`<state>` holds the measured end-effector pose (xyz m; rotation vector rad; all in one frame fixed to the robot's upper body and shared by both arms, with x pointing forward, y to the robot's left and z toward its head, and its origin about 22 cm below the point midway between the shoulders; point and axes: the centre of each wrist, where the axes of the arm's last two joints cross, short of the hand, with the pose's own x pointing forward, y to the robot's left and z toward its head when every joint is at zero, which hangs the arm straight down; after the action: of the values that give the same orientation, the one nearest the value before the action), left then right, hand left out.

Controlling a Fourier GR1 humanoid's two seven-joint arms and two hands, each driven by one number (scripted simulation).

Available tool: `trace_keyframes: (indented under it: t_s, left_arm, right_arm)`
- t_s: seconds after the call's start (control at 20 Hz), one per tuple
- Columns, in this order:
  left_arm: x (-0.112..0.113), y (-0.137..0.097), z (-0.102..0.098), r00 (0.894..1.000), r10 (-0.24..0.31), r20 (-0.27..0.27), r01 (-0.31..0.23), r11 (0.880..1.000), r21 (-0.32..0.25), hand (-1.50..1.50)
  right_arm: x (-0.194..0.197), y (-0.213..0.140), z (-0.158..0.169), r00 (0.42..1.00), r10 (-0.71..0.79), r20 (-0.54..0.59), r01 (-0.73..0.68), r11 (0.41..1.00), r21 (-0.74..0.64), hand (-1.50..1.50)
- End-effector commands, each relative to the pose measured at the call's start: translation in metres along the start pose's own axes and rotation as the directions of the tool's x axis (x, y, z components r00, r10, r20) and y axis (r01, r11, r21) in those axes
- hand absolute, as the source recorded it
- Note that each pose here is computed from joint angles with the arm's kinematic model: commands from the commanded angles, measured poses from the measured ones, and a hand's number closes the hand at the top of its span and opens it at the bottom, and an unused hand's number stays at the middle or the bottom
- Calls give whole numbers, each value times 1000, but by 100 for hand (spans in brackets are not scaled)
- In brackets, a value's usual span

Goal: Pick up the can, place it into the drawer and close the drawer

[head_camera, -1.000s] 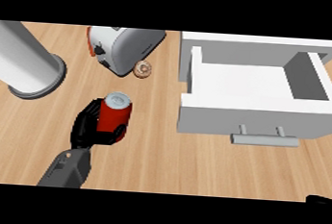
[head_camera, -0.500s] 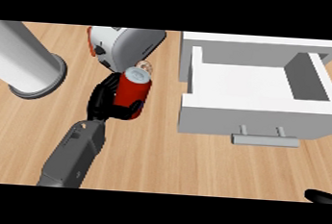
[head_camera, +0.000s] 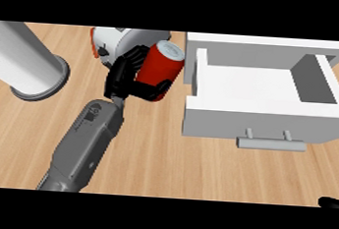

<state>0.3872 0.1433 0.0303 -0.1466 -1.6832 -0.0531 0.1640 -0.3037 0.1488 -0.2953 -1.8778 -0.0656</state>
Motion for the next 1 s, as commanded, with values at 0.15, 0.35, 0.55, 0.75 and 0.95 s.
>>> trace_keyframes:
  t_s: [0.15,0.35,0.55,0.75,0.95]
  left_arm:
    - [81,-44,-21,999,10,33,-8,999,-40,150]
    - [108,-67,-27,999,-12,35,14,998,-64,150]
    - [150,-84,-53,998,-47,36,50,995,-83,150]
    - [178,-121,-56,997,-60,51,64,995,-82,150]
    - [178,-123,-76,995,-88,36,90,994,-61,150]
  right_arm:
    - [0,-4,1,1000,11,-9,-11,1000,12,-150]
    - [10,2,-7,1000,6,-10,-5,1000,23,-150]
    - [12,15,-4,1000,-4,-1,4,1000,-7,-150]
    - [6,10,6,1000,-15,14,15,1000,6,-150]
    - [7,12,-5,1000,2,24,-3,1000,12,-150]
